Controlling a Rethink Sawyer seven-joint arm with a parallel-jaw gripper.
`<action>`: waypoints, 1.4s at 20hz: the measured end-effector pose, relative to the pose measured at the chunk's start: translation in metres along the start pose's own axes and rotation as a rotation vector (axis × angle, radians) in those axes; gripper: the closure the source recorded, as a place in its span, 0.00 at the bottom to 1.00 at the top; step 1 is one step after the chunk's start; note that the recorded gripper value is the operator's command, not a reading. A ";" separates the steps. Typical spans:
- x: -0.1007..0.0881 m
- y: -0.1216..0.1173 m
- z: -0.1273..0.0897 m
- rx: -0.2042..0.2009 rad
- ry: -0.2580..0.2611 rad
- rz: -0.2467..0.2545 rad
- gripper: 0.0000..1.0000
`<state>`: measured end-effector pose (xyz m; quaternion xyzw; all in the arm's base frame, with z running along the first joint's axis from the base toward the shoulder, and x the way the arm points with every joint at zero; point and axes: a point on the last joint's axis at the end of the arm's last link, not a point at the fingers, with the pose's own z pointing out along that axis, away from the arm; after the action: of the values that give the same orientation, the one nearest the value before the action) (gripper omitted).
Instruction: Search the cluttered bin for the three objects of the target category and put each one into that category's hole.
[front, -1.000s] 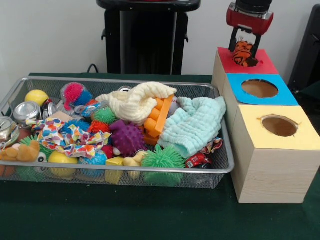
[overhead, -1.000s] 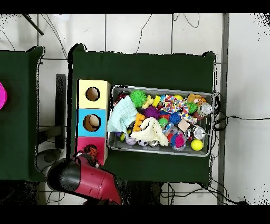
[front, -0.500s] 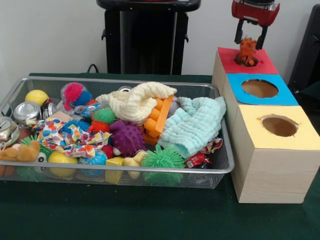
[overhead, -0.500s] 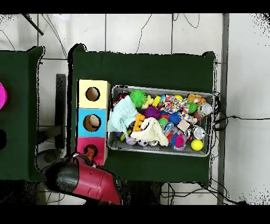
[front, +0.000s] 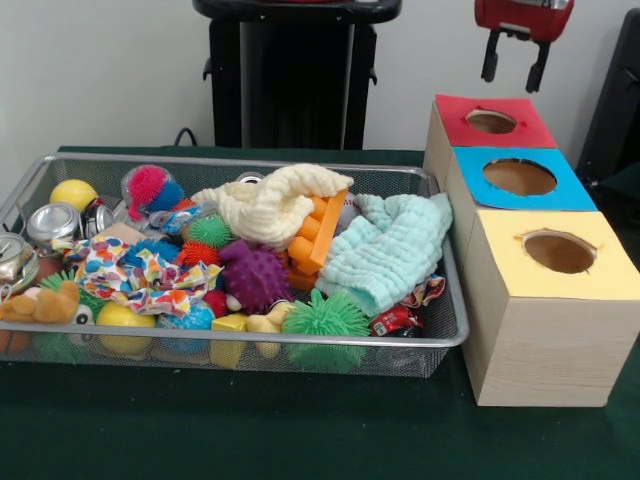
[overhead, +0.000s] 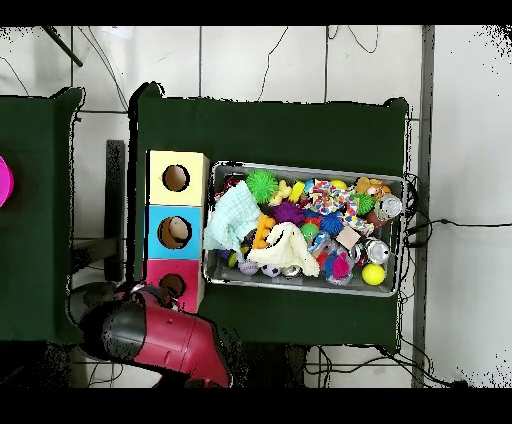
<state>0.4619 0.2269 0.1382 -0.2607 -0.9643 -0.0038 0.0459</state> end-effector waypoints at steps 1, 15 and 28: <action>-0.002 0.001 -0.001 -0.003 -0.004 0.000 0.00; -0.049 -0.016 0.000 0.005 -0.031 0.007 0.00; -0.157 -0.059 0.019 0.019 -0.098 0.017 0.00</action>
<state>0.5658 0.0972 0.1059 -0.2685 -0.9631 0.0186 0.0011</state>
